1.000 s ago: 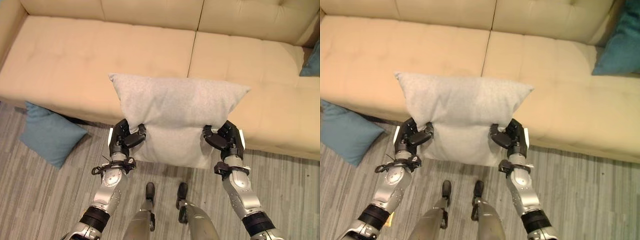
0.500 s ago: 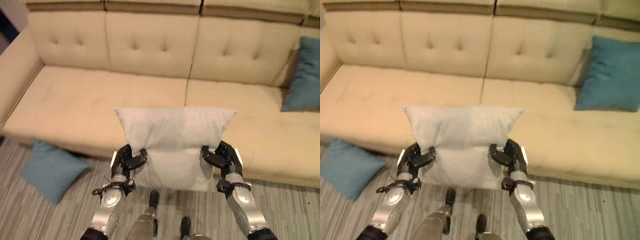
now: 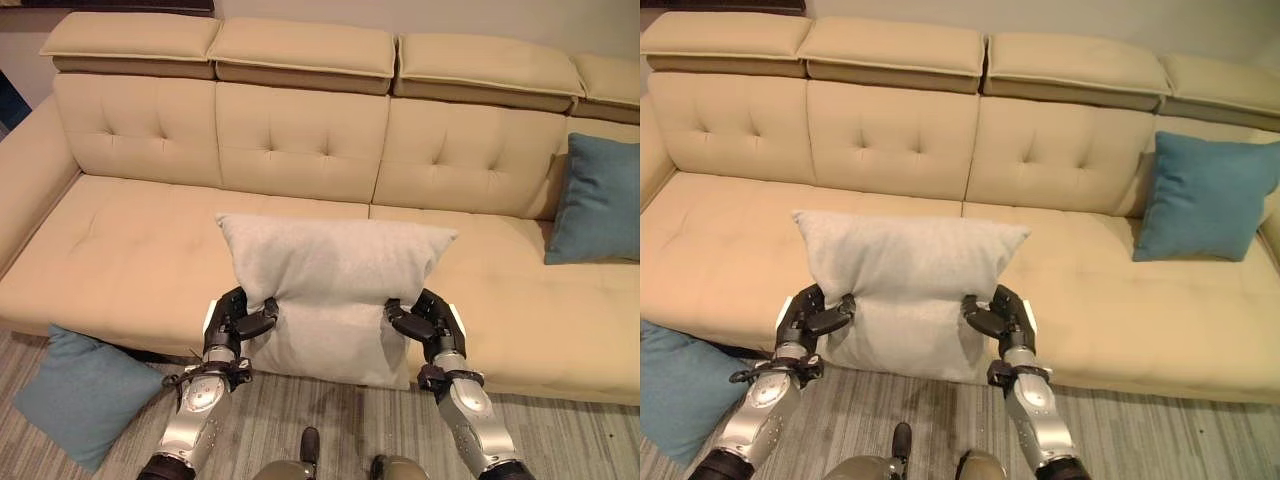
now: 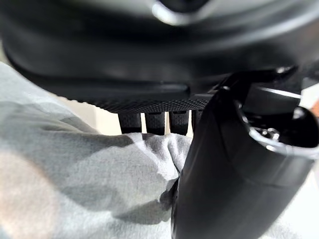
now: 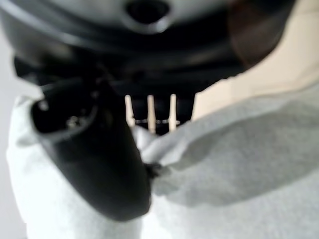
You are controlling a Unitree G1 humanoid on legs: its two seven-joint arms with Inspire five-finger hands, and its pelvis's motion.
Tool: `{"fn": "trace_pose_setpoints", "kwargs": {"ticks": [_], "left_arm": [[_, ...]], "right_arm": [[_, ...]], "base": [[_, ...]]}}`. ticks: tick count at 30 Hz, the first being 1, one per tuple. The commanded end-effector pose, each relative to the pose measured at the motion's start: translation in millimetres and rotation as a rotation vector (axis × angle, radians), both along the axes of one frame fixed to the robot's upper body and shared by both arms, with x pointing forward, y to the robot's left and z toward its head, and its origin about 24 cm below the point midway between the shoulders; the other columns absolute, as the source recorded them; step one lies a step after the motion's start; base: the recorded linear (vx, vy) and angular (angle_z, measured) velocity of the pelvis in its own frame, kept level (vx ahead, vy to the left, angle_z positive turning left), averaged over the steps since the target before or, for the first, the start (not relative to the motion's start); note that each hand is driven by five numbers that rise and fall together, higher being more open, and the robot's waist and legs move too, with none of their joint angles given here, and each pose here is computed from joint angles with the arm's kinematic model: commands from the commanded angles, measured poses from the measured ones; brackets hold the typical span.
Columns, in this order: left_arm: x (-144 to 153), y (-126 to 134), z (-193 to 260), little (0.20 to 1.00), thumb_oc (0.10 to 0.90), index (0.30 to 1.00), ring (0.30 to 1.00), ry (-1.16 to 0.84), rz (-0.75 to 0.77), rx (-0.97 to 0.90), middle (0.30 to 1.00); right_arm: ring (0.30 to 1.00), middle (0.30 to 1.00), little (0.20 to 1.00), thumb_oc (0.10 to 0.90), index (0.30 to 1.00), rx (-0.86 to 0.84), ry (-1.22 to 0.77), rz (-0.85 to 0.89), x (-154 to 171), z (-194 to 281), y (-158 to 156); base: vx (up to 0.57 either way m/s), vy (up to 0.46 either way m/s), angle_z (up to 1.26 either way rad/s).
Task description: Pick up all the scattered cushions and arrange them neatly on the sofa.
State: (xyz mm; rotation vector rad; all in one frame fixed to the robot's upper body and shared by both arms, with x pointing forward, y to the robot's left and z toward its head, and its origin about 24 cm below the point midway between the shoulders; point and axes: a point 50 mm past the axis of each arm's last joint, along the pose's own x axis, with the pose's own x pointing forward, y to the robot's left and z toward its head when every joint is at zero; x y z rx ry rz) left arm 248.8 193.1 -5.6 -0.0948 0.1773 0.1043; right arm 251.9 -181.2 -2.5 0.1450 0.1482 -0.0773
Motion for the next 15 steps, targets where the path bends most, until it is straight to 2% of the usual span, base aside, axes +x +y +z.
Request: {"fn": "trace_pose_setpoints", "kwargs": {"ticks": [1,10,15], "left_arm": [[15.3,-50.8,46.0,0.3,0.4,0.3,0.3,-0.28,-0.223,-0.075,0.3],[17.1,-61.9,43.0,0.3,0.4,0.3,0.3,-0.264,-0.235,-0.131,0.3],[16.8,-61.4,39.2,0.3,0.4,0.3,0.3,-0.239,-0.237,-0.112,0.3]], "right_arm": [[0.3,0.3,0.3,0.4,0.3,0.063,-0.355,0.166,23.1,65.7,29.6],[0.3,0.3,0.3,0.4,0.3,0.04,-0.322,0.078,14.3,56.8,5.1],[0.3,0.3,0.3,0.4,0.3,0.032,-0.316,0.069,15.3,56.2,4.2]], "base": [[0.16,-0.126,0.33],[0.11,-0.149,0.47],[0.13,0.003,0.05]]}}
